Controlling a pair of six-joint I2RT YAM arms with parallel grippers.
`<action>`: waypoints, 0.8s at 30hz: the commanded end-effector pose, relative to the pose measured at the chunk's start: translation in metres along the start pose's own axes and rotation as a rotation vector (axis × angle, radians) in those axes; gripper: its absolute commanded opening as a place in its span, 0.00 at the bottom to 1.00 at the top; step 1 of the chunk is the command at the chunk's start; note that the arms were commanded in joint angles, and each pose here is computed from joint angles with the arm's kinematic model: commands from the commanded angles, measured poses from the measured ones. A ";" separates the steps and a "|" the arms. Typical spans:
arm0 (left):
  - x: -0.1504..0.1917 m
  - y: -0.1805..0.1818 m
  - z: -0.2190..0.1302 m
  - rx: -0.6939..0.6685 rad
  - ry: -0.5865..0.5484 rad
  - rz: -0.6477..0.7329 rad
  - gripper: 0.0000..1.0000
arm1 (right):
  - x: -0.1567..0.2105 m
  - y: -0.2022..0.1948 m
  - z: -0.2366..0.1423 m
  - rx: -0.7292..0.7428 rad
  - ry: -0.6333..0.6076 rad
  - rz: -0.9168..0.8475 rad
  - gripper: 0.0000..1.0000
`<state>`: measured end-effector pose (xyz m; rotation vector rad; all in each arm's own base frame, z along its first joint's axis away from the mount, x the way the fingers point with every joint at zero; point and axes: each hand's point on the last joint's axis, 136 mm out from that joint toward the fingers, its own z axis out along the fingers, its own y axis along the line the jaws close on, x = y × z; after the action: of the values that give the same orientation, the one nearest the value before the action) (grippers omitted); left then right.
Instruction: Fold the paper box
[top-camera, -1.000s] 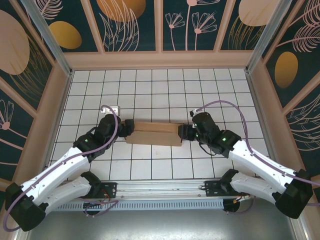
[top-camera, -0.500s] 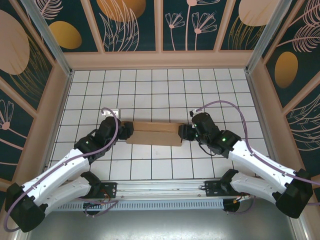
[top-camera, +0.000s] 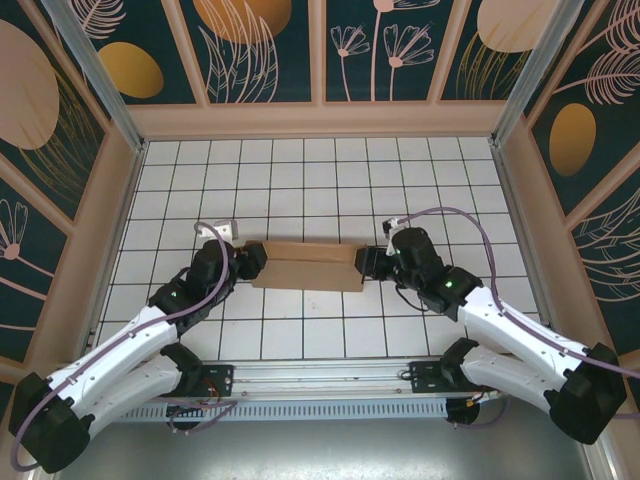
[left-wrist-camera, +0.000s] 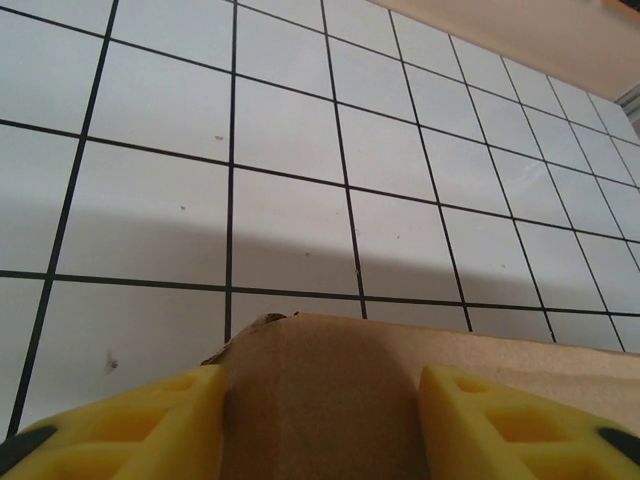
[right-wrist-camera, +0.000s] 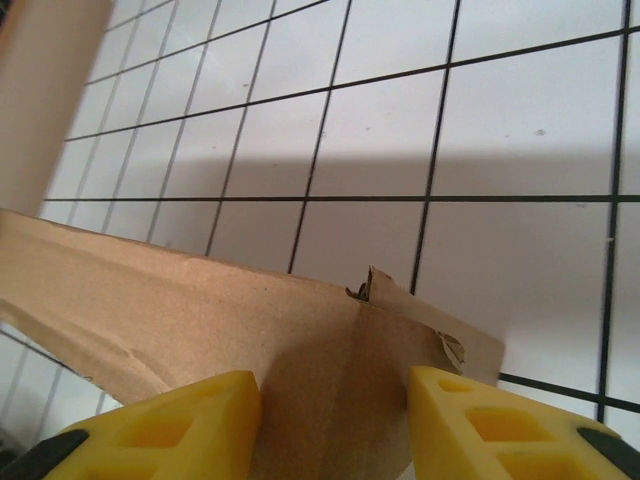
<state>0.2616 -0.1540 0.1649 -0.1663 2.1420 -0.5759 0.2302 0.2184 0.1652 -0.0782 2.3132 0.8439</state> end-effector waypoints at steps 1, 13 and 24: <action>0.018 -0.032 -0.004 0.196 0.078 -0.047 0.48 | 0.026 0.023 0.007 -0.194 0.125 0.079 0.42; -0.020 -0.074 -0.028 0.454 -0.074 -0.188 0.30 | -0.008 0.061 0.001 -0.329 0.080 0.060 0.38; -0.059 -0.090 -0.020 0.459 -0.202 -0.194 0.29 | -0.057 0.081 0.009 -0.310 0.008 -0.028 0.37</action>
<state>0.2861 -0.1481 0.2038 -0.3645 1.8580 -0.7480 0.2664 0.2292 0.1750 -0.0047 2.3487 0.9080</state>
